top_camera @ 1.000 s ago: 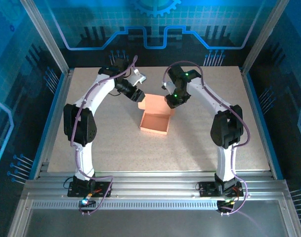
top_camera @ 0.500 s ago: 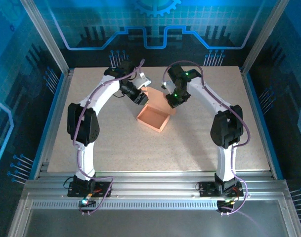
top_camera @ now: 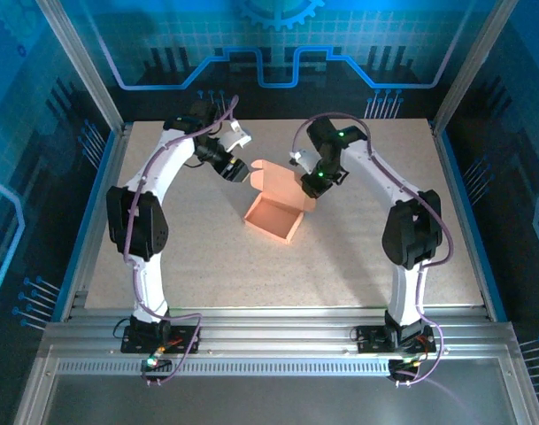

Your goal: Fold the paper box

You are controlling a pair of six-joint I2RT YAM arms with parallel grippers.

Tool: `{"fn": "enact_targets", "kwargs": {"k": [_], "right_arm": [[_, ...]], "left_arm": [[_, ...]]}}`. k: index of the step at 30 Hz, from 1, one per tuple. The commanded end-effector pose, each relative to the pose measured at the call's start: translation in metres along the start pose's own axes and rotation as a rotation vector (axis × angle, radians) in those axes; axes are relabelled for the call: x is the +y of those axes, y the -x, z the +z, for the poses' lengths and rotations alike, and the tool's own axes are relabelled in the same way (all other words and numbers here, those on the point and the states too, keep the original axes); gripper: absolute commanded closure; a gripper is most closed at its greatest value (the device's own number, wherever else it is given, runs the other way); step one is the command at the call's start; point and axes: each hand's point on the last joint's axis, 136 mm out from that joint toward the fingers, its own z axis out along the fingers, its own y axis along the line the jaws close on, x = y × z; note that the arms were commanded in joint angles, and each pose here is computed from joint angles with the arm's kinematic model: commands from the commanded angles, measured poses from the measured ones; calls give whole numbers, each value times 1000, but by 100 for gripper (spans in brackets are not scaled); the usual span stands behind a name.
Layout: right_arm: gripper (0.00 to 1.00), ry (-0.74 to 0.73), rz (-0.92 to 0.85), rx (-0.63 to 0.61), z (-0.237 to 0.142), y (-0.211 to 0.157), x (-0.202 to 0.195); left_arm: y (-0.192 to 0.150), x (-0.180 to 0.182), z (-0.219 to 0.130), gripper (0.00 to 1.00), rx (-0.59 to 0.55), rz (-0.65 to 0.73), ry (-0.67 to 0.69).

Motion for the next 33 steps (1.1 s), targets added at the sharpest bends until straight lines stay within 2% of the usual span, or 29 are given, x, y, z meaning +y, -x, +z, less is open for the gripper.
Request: {"fn": "enact_targets", "kwargs": {"k": [1,5,8,16,22,25,30,33], "right_arm": [[100,42,-51,-18,-17,-4,2],[100,28,-41,-7,-17,-6,-7],[100,31,-48,-4,-17,-8,-7],[100,42,-58,11,-15,-10,-5],[100,43,-55,11,-16,-9,-6],[100,45,-55,8,-17,-9,-5],[100,43,-56,5,-19,-9,-5],[100,49,-55,7,-18,-9,-4]], "left_arm": [[22,-29,-5,22,-34,160,-66],[33,-38,7,24,-7,204,-133],[36,-41,17,34,10,196,-181],[32,-38,39,37,47,241,-208],[26,-42,51,51,72,227,-249],[26,-44,53,55,67,222,-260],[31,-49,53,69,48,218,-279],[32,-49,54,74,42,210,-282]]}}
